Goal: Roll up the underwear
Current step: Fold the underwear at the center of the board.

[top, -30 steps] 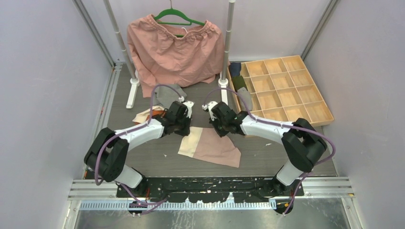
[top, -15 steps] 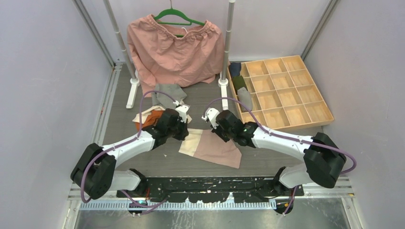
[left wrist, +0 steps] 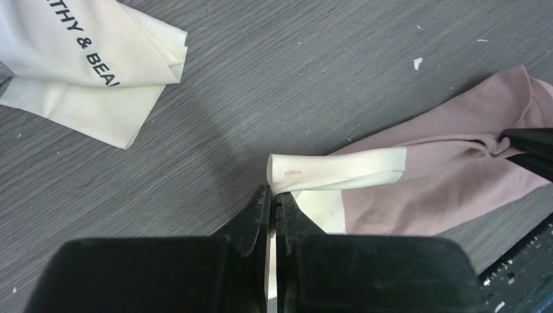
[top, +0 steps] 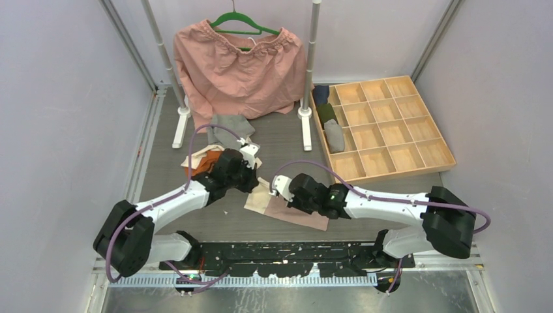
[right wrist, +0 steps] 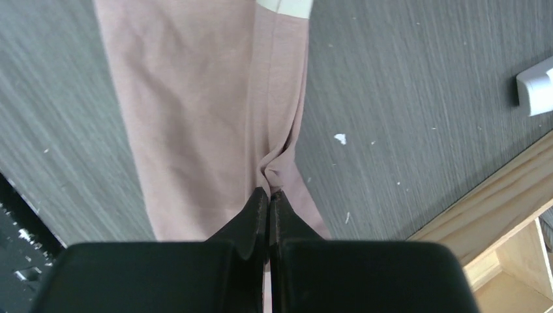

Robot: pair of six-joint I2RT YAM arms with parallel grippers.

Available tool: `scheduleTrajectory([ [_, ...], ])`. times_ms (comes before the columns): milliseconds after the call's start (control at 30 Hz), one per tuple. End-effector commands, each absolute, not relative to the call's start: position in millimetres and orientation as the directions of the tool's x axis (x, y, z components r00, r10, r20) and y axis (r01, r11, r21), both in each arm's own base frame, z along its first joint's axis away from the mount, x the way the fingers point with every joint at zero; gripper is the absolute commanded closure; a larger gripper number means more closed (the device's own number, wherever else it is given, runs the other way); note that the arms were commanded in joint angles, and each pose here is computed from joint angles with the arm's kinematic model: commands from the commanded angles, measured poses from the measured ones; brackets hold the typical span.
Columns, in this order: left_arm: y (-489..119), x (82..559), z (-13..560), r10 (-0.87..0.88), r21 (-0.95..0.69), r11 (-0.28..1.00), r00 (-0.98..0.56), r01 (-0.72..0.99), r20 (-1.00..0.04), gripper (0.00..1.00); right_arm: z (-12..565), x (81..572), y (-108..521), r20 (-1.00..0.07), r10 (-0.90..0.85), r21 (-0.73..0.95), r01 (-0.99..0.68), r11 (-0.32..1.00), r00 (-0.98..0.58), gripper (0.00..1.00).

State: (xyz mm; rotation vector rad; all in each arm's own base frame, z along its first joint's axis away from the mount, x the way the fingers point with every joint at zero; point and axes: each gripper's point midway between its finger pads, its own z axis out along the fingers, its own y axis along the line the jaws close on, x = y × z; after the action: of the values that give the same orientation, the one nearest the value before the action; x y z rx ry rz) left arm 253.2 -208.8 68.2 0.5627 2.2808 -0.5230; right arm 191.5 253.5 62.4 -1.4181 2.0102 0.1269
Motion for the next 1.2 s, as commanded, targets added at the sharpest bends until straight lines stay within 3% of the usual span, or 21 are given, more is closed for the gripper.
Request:
scheduleTrajectory([
  [0, -210, 247, 81, 0.231, -0.219, 0.800, -0.624, 0.558, -0.747, 0.99, 67, 180, 249, -0.566, -0.813, -0.339, -0.860, 0.381, -0.137, 0.99],
  [367, -199, 216, 57, 0.151, -0.326, 0.828, -0.741, 0.456, -0.654, 0.99, 66, 153, 256, -0.557, -0.824, -0.315, -0.891, 0.326, -0.105, 0.99],
  [667, -196, 215, 49, 0.091, -0.351, 0.863, -0.794, 0.364, -0.601, 0.99, 52, 133, 259, -0.477, -0.877, -0.315, -0.923, 0.222, -0.049, 0.99],
  [933, -195, 212, 46, 0.082, -0.359, 0.866, -0.809, 0.347, -0.583, 0.99, 41, 121, 258, -0.417, -0.909, -0.309, -0.940, 0.144, -0.002, 0.87],
  [1167, -196, 205, 53, 0.054, -0.396, 0.852, -0.809, 0.343, -0.585, 0.87, 29, 117, 254, -0.358, -0.934, -0.292, -0.951, 0.098, 0.014, 0.81],
])
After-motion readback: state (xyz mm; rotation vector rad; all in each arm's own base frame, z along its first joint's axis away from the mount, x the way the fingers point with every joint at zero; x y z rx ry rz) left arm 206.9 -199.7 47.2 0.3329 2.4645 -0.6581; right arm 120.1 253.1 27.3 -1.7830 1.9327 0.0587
